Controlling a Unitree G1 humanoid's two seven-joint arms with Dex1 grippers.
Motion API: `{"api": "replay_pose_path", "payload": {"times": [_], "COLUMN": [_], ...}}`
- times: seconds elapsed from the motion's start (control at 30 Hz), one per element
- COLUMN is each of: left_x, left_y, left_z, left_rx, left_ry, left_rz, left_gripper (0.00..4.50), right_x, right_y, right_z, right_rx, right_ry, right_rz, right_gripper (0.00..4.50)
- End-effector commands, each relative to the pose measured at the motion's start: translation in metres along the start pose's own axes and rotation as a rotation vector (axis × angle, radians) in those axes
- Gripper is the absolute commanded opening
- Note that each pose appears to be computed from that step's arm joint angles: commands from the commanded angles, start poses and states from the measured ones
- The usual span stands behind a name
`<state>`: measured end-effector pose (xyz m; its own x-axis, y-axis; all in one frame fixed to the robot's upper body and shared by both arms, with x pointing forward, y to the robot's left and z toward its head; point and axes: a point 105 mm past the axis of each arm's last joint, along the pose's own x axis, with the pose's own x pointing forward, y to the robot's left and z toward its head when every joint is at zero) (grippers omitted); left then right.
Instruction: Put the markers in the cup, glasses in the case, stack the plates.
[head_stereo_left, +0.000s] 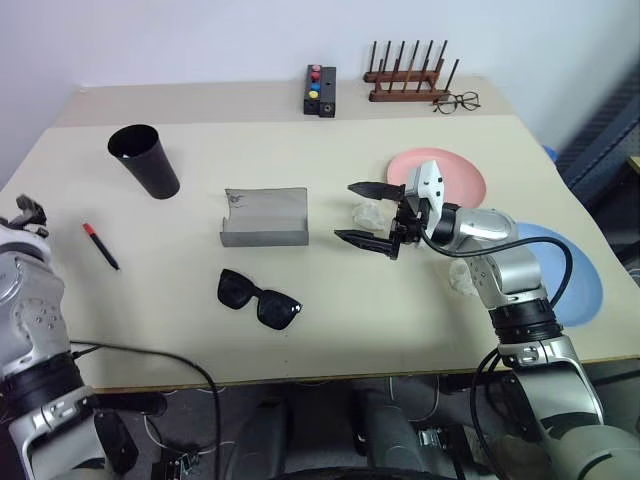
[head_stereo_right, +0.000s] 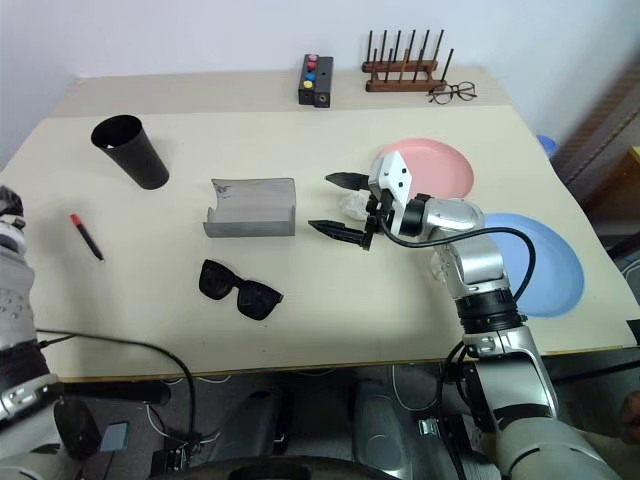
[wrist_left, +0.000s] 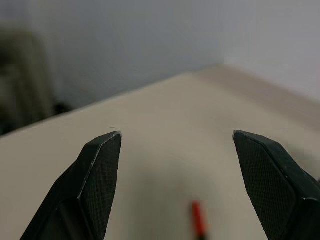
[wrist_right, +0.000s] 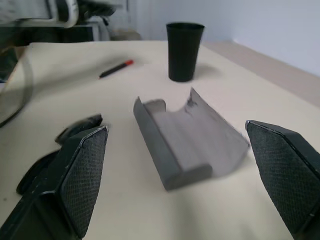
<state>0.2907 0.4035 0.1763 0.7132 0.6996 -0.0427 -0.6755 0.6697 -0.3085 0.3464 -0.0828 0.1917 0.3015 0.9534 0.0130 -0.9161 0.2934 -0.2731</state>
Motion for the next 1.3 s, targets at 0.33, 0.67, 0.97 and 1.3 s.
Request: {"api": "replay_pose_path", "payload": {"times": [0.33, 0.67, 0.97, 1.3], "left_x": [-0.021, 0.0, 0.016, 0.025], "left_y": [-0.032, -0.042, -0.046, -0.051], "left_z": [-0.052, -0.065, -0.073, -0.074], "left_rx": [0.094, 0.11, 0.109, 0.097], "left_ry": [0.19, 0.225, 0.248, 0.316], "left_rz": [0.138, 0.245, 0.29, 0.3], "left_gripper": [3.62, 3.62, 3.62, 0.74], "right_x": [0.014, 0.013, 0.01, 0.007], "right_y": [0.0, 0.001, 0.002, 0.003], "right_z": [0.009, 0.011, 0.011, 0.012], "right_rx": [-0.038, -0.043, -0.041, -0.042], "right_ry": [-0.039, -0.042, -0.042, -0.038], "right_rz": [0.058, 0.05, 0.029, 0.012], "right_gripper": [4.5, 4.5, 4.5, 4.5]}}
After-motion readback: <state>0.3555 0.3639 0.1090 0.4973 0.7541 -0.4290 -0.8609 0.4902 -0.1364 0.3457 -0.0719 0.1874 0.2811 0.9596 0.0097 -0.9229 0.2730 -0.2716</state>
